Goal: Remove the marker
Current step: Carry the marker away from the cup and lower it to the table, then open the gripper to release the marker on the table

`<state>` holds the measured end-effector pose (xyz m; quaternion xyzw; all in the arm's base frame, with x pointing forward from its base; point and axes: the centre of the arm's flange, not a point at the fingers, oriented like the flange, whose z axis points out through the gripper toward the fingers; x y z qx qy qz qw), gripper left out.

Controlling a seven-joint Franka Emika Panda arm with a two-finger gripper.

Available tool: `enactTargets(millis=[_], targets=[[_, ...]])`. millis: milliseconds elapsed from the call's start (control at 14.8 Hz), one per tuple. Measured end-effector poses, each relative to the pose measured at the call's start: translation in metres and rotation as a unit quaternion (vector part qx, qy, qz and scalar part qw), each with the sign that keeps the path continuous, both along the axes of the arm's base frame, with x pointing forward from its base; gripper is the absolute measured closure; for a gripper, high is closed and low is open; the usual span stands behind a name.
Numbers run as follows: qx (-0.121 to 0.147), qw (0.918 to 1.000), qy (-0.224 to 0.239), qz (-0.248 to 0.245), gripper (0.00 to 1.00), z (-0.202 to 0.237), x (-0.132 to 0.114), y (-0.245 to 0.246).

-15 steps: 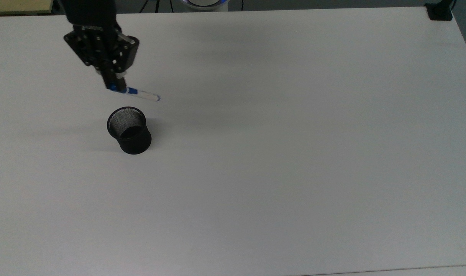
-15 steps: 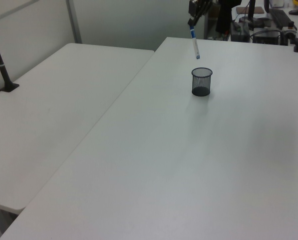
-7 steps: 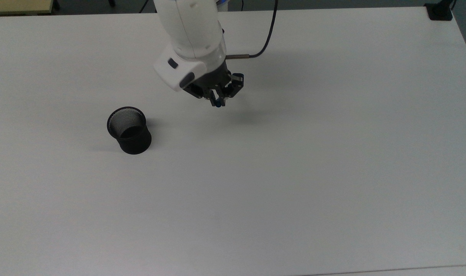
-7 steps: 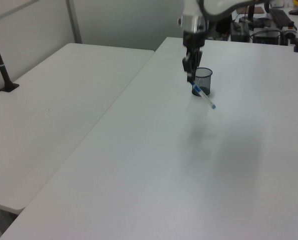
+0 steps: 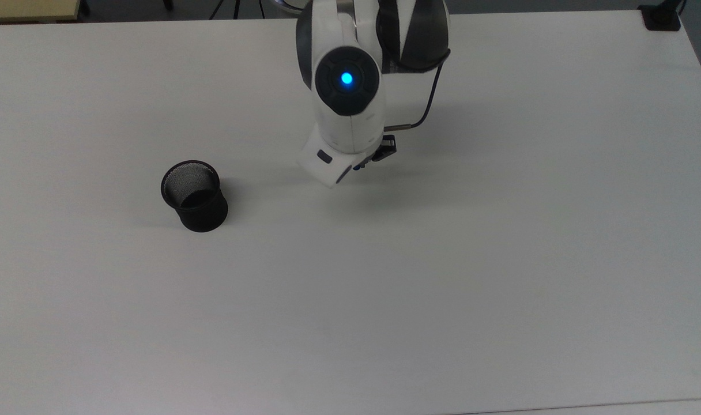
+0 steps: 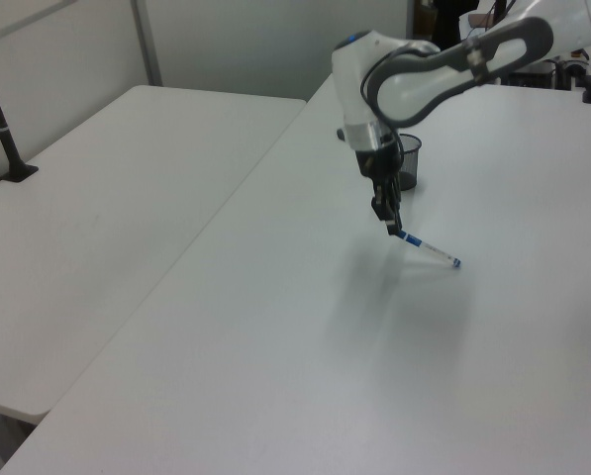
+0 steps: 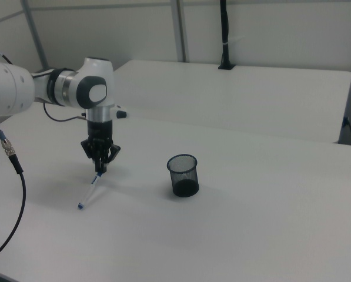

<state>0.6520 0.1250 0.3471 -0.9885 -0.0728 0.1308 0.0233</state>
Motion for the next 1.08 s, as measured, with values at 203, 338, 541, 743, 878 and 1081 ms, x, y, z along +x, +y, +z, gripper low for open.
enactTargets(millis=[203, 338, 541, 743, 878, 1081], targets=[[-0.008, 0.9997, 0.018, 0.013, 0.81, -0.024, -0.003, 0.013], [-0.010, 0.9996, 0.022, 0.013, 0.68, -0.030, -0.003, 0.014], [-0.011, 0.9995, 0.025, 0.013, 0.53, -0.034, -0.003, 0.013], [-0.019, 0.9995, 0.016, -0.017, 0.26, -0.025, 0.001, 0.012], [-0.031, 0.9988, -0.005, -0.039, 0.05, -0.002, 0.005, 0.006], [-0.034, 0.9962, -0.048, -0.065, 0.00, 0.059, 0.006, -0.019]])
